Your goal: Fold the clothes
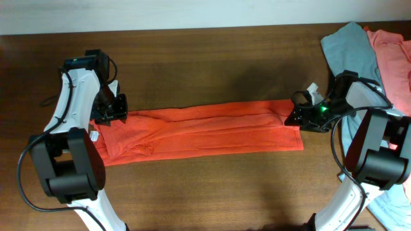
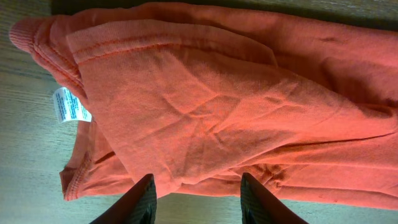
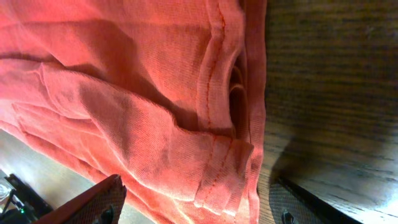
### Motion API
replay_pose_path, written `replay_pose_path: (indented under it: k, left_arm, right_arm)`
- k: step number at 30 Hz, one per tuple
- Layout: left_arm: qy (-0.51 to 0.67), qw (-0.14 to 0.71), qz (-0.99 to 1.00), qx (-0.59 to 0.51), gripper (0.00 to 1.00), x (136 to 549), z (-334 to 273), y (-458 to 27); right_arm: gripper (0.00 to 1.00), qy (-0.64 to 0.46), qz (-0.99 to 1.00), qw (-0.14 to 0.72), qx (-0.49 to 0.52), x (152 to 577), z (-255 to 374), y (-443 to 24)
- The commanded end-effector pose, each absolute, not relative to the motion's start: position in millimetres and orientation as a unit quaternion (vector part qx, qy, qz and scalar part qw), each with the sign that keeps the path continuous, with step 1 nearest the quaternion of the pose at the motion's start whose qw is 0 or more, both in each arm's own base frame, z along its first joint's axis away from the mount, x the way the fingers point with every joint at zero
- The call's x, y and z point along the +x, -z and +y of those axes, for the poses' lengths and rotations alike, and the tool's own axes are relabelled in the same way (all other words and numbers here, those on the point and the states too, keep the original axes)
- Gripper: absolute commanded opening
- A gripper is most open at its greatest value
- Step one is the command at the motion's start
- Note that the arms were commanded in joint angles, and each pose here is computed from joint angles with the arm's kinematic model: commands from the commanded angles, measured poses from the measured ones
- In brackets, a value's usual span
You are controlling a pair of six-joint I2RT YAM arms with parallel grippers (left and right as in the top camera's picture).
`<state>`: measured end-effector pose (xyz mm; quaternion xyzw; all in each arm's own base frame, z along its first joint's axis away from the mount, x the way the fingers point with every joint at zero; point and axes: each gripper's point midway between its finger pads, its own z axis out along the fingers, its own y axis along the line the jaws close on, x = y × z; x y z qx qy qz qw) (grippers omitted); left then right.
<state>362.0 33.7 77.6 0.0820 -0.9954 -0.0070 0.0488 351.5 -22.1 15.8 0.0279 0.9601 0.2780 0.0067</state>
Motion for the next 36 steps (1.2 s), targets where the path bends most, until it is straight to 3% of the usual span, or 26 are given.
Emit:
replay_pose_path:
  k: [1,9,28,30,34,36]
  left_arm:
    - [0.003,0.035,-0.996,0.079,0.44,364.8,32.1,-86.2]
    - [0.003,0.037,-0.996,0.079,0.44,363.9,32.0,-86.3]
    - [0.003,0.039,-0.996,0.079,0.45,363.3,32.1,-86.3]
    - [0.003,0.039,-0.996,0.079,0.44,362.8,32.0,-86.4]
    - [0.003,0.042,-0.996,0.079,0.45,361.6,31.9,-86.5]
    - [0.003,0.043,-0.996,0.079,0.44,361.1,31.8,-86.5]
  right_arm:
    - [0.79,-0.269,0.963,-0.004,0.035,345.7,-22.7,-8.5]
    - [0.54,-0.265,0.96,-0.005,0.094,352.9,-24.6,-7.0]
    - [0.53,-0.266,0.962,-0.024,0.062,336.9,4.8,14.7]
    - [0.43,-0.265,0.962,-0.022,0.057,338.4,7.0,15.0]
    - [0.04,-0.261,0.963,-0.02,0.061,340.2,4.6,15.1]
    - [0.04,-0.247,0.966,-0.021,0.08,341.5,-4.0,15.8]
